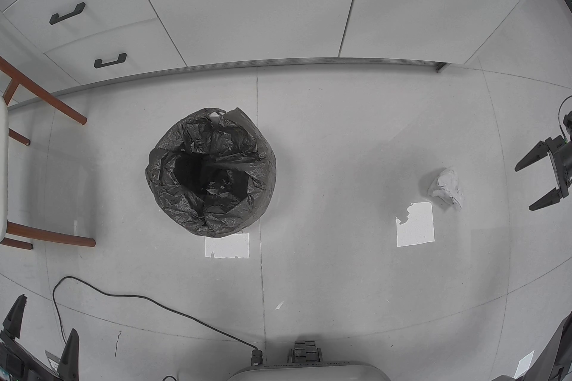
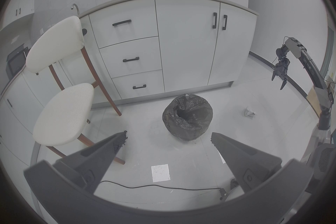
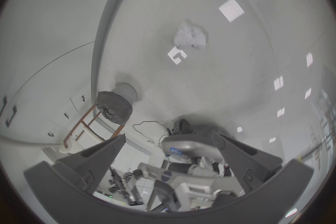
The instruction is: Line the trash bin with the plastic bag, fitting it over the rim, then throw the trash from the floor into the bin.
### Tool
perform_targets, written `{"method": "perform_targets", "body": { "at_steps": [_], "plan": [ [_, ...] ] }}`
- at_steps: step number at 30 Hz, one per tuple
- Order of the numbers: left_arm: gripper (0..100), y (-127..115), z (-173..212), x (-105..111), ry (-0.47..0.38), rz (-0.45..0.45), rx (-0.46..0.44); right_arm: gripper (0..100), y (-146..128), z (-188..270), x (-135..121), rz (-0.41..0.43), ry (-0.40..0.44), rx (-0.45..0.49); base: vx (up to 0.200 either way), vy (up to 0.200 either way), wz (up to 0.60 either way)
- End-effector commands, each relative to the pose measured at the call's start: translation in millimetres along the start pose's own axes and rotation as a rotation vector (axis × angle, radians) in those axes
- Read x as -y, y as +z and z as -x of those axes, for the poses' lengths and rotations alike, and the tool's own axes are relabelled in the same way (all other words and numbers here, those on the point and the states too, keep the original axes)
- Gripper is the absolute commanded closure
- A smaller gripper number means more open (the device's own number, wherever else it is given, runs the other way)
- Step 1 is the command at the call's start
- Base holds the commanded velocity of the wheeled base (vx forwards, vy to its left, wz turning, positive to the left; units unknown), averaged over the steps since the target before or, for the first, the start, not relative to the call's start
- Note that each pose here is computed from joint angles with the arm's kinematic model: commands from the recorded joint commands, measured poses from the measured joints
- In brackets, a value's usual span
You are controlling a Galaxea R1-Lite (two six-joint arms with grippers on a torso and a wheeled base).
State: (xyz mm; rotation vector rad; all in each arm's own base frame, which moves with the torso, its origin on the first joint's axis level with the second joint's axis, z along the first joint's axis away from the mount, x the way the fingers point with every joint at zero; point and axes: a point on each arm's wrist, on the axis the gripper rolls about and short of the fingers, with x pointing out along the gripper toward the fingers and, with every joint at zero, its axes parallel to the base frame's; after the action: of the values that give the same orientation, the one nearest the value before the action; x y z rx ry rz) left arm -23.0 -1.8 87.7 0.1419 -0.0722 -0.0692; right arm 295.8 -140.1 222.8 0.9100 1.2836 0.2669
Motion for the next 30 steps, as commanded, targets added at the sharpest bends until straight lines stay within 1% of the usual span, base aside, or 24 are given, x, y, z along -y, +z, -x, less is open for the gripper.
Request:
{"method": "perform_targets", "body": {
  "at_steps": [1, 2, 3, 4, 5, 6, 7, 8, 9, 10, 11, 12, 14, 17, 18, 19, 20, 21, 22, 25, 26, 28, 30],
  "plan": [
    [0, -5, 0, 1, 0.0, 0.0, 0.0, 0, -105, 32, -104, 0.304, 0.0, 0.065, 0.0, 0.0, 0.0],
    [0, -5, 0, 1, 0.0, 0.001, 0.0, 0, -120, 42, -111, 0.429, -0.016, 0.117, 0.0, 0.0, 0.0],
    [0, -5, 0, 1, 0.0, 0.001, 0.0, 0, -123, 44, -112, 0.451, -0.019, 0.127, 0.0, 0.0, 0.0],
    [0, -5, 0, 1, 0.002, 0.001, 0.0, 0, -138, 40, -103, 0.657, -0.063, 0.189, 0.0, 0.0, 0.0],
    [0, -5, 0, 1, 0.002, 0.001, 0.0, 0, -138, 32, -92, 0.7, -0.073, 0.215, 0.0, 0.0, 0.0],
    [0, -5, 0, 1, 0.002, 0.001, 0.0, 0, -137, 25, -83, 0.73, -0.079, 0.269, 0.0, 0.0, 0.0],
    [0, -5, 0, 1, 0.002, 0.003, 0.0, 0, -135, 15, -71, 0.776, -0.083, 0.357, 0.0, 0.0, 0.0],
    [0, -5, 0, 1, 0.002, 0.003, 0.0, 0, -132, 7, -62, 0.805, -0.083, 0.417, 0.0, 0.0, 0.0],
    [0, -5, 0, 1, 0.002, 0.003, 0.0, 0, -131, 3, -59, 0.816, -0.081, 0.435, 0.0, 0.0, 0.0],
    [0, -5, 0, 1, 0.005, 0.007, 0.0, 0, -124, -14, -43, 0.854, -0.074, 0.53, 0.0, 0.0, 0.0],
    [0, -5, 0, 1, 0.007, 0.009, -0.001, 0, -119, -25, -32, 0.865, -0.064, 0.593, 0.0, 0.0, 0.0],
    [0, -5, 0, 1, 0.007, 0.012, -0.001, 0, -117, -31, -27, 0.863, -0.053, 0.626, 0.0, 0.0, 0.0],
    [0, -5, 0, 1, 0.008, 0.014, -0.001, 0, -113, -44, -15, 0.821, -0.025, 0.717, 0.0, 0.0, 0.0],
    [0, -5, 0, 1, 0.008, 0.014, -0.001, 0, -104, -54, -6, 0.755, -0.029, 0.787, 0.0, 0.0, 0.0],
    [0, -5, 0, 1, 0.008, 0.014, -0.001, 0, -104, -54, -6, 0.755, -0.029, 0.787, 0.0, 0.0, 0.0],
    [0, -5, 0, 1, 0.007, 0.01, -0.001, 0, -94, -60, 1, 0.744, -0.056, 0.811, 0.0, 0.0, 0.0],
    [0, -5, 0, 1, 0.007, 0.01, -0.001, 0, -88, -65, 5, 0.74, -0.071, 0.816, 0.0, 0.0, 0.0],
    [0, -5, 0, 1, 0.007, 0.009, -0.001, 0, -85, -66, 7, 0.743, -0.075, 0.819, 0.0, 0.0, 0.0],
    [0, -5, 0, 1, 0.007, 0.009, -0.001, 0, -77, -70, 11, 0.753, -0.09, 0.834, 0.0, 0.0, 0.0],
    [0, -5, 0, 1, 0.005, 0.006, 0.0, 0, -68, -74, 16, 0.766, -0.095, 0.859, 0.0, 0.0, 0.0],
    [0, -5, 0, 1, 0.005, 0.006, 0.0, 0, -67, -75, 18, 0.765, -0.097, 0.86, 0.0, 0.0, 0.0],
    [0, -5, 0, 1, 0.005, 0.006, 0.0, 0, -58, -83, 35, 0.78, -0.139, 0.857, 0.0, 0.0, 0.0],
    [0, -5, 0, 1, 0.005, 0.006, 0.0, 0, -55, -86, 40, 0.792, -0.157, 0.853, 0.0, 0.0, 0.0]
  ]
}}
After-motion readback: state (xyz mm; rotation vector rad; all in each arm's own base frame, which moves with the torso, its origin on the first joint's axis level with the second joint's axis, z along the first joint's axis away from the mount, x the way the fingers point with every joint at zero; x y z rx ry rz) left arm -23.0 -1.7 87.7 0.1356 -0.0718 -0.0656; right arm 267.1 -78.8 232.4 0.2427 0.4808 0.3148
